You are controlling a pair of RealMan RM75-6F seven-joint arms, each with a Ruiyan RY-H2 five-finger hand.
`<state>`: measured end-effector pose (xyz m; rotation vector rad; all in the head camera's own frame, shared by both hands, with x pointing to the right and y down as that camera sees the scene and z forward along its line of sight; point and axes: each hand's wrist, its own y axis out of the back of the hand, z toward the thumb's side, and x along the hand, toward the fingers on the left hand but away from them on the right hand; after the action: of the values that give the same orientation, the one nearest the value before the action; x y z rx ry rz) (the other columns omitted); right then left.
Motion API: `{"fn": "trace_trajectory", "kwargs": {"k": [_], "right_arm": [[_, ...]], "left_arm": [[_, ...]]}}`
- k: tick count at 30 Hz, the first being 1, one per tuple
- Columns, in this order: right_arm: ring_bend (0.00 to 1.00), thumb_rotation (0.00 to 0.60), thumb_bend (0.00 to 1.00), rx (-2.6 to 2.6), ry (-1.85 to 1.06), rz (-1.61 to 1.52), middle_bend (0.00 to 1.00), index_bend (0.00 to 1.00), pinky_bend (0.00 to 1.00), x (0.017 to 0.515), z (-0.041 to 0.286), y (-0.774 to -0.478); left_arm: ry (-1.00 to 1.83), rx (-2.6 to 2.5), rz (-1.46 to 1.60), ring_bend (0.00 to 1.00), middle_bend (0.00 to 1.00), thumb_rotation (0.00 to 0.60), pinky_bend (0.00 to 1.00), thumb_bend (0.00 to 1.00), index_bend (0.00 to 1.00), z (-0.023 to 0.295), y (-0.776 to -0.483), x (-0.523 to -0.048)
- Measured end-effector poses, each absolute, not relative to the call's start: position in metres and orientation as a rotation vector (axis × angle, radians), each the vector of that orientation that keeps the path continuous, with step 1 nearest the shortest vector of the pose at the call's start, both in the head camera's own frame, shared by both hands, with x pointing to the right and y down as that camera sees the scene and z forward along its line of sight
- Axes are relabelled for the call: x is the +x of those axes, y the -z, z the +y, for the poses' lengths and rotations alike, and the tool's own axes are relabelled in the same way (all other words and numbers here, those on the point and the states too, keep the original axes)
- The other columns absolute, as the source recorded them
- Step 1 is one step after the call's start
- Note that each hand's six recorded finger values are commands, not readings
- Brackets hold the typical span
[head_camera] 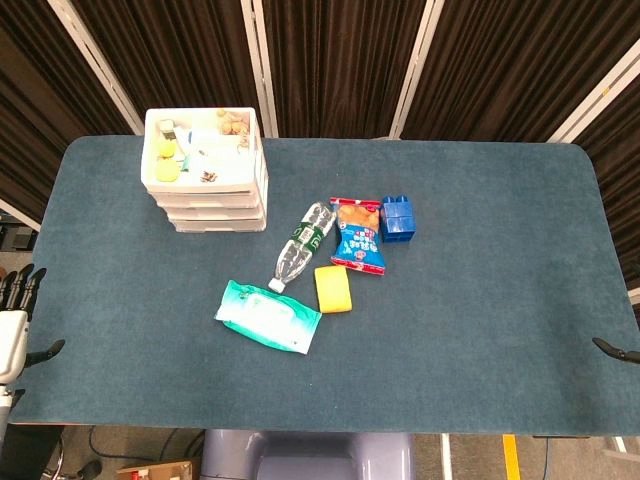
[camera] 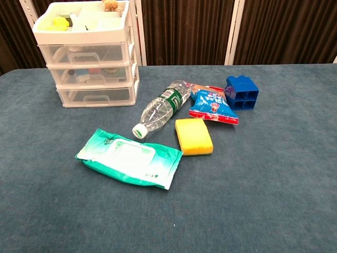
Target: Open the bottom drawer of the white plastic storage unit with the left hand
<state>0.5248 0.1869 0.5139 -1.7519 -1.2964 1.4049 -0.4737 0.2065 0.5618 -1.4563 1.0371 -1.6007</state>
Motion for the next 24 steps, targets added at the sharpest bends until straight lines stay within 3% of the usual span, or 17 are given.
{"fn": "trace_trajectory", "kwargs": {"k": [11, 13, 15, 17, 20, 21, 23, 24], "right_arm": [[0.0, 0.6, 0.12, -1.756, -1.404, -1.286, 0.0, 0.0, 0.0, 0.523, 0.191, -0.513], [0.0, 0.6, 0.12, -1.755, -1.402, -1.285, 0.0, 0.0, 0.0, 0.523, 0.191, -0.513], [0.0, 0.6, 0.12, -1.754, -1.402, -1.289, 0.0, 0.0, 0.0, 0.523, 0.191, -0.512], [0.0, 0.6, 0.12, -1.753, -1.402, -1.291, 0.0, 0.0, 0.0, 0.523, 0.191, -0.512], [0.0, 0.6, 0.12, -1.753, -1.403, -1.292, 0.0, 0.0, 0.0, 0.523, 0.191, -0.512], [0.0, 0.6, 0.12, -1.752, -1.403, -1.292, 0.0, 0.0, 0.0, 0.523, 0.191, -0.512], [0.0, 0.6, 0.12, -1.752, -1.404, -1.292, 0.0, 0.0, 0.0, 0.523, 0.191, -0.512], [0.0, 0.6, 0.12, -1.753, -1.405, -1.293, 0.0, 0.0, 0.0, 0.524, 0.191, -0.513]], "left_arm": [[1.578, -1.467, 1.042, 0.0, 0.0, 0.6, 0.05, 0.08, 0.0, 0.207, -0.559, -0.469], [1.574, -1.47, 1.05, 0.0, 0.0, 0.6, 0.06, 0.13, 0.0, 0.207, -0.558, -0.469], [1.562, -1.479, 1.071, 0.01, 0.01, 0.6, 0.14, 0.25, 0.0, 0.207, -0.557, -0.467], [1.539, -1.484, 1.101, 0.1, 0.13, 0.6, 0.31, 0.35, 0.0, 0.205, -0.555, -0.463], [1.508, -1.491, 1.125, 0.44, 0.53, 0.6, 0.62, 0.49, 0.04, 0.202, -0.554, -0.458], [1.5, -1.496, 1.133, 0.56, 0.67, 0.6, 0.69, 0.53, 0.05, 0.202, -0.555, -0.457], [1.483, -1.516, 1.149, 0.71, 0.83, 0.6, 0.77, 0.6, 0.08, 0.199, -0.557, -0.454], [1.479, -1.531, 1.154, 0.75, 0.87, 0.6, 0.79, 0.62, 0.08, 0.198, -0.558, -0.452]]}}
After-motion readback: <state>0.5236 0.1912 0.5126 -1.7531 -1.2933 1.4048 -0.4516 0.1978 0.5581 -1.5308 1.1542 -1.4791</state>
